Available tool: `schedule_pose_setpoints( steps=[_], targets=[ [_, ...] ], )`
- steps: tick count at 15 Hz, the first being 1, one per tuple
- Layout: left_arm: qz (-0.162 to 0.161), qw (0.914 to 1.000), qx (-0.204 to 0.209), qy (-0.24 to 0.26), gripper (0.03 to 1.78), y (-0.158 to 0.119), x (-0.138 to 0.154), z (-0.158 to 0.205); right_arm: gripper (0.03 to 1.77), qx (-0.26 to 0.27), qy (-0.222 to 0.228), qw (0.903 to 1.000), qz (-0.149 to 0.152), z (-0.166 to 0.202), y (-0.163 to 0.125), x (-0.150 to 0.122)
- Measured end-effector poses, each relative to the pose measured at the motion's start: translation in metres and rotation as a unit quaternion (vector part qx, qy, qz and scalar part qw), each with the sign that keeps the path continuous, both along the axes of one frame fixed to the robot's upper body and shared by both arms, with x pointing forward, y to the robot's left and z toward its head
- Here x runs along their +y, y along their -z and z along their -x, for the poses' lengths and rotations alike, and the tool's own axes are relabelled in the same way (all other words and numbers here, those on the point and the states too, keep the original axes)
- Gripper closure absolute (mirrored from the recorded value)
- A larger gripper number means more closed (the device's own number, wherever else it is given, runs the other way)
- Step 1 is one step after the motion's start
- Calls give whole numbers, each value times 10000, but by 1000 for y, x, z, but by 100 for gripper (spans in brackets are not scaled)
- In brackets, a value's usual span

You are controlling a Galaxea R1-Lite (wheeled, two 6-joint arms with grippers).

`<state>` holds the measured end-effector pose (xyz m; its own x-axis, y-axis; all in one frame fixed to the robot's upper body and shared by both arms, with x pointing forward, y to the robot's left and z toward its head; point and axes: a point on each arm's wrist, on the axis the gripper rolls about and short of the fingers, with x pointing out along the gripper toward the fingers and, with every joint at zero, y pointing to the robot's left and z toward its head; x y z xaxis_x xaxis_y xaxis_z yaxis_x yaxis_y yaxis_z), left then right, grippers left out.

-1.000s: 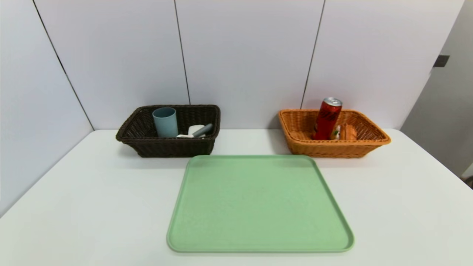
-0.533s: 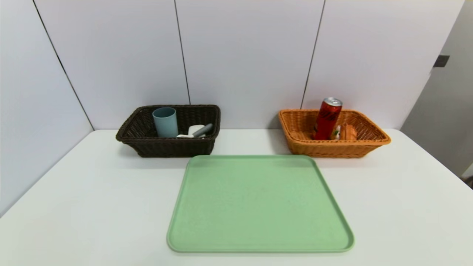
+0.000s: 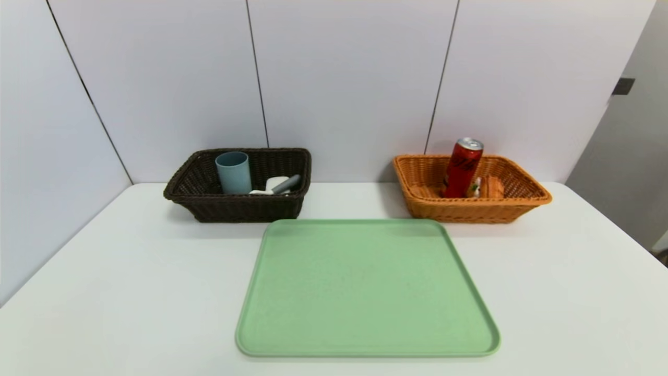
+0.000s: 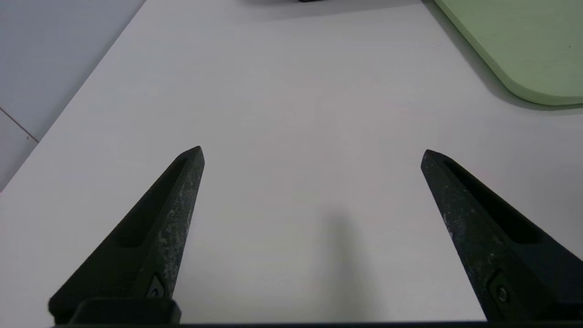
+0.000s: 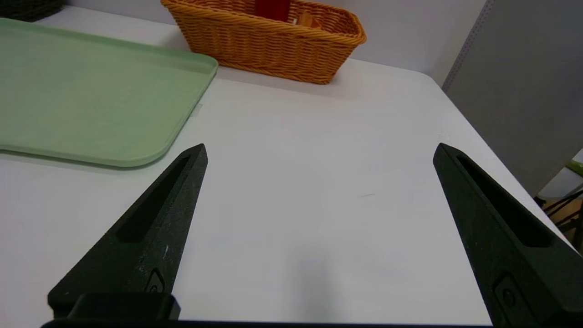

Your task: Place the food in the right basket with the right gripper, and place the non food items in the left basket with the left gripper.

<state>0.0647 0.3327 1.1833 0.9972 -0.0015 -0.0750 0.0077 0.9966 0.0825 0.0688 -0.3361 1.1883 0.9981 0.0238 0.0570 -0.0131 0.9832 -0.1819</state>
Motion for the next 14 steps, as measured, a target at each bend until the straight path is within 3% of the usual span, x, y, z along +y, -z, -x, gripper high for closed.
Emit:
schedule_pose_setpoints(
  steps=[2,5,8,14],
  targets=[
    [-22,10000,-19,-6,12,0,0,0,9,327,-98,9994,-60,0,6,0],
    [71,9993,-372,-10,12,-1,0,-3,9,337,-78,9991,-251,0,6,0],
    [206,9991,-381,-11,12,1,0,-4,9,326,-63,9983,-480,0,6,0],
    [482,9981,-391,-45,12,1,0,-4,9,322,-26,9982,-509,0,6,0]
  ],
)
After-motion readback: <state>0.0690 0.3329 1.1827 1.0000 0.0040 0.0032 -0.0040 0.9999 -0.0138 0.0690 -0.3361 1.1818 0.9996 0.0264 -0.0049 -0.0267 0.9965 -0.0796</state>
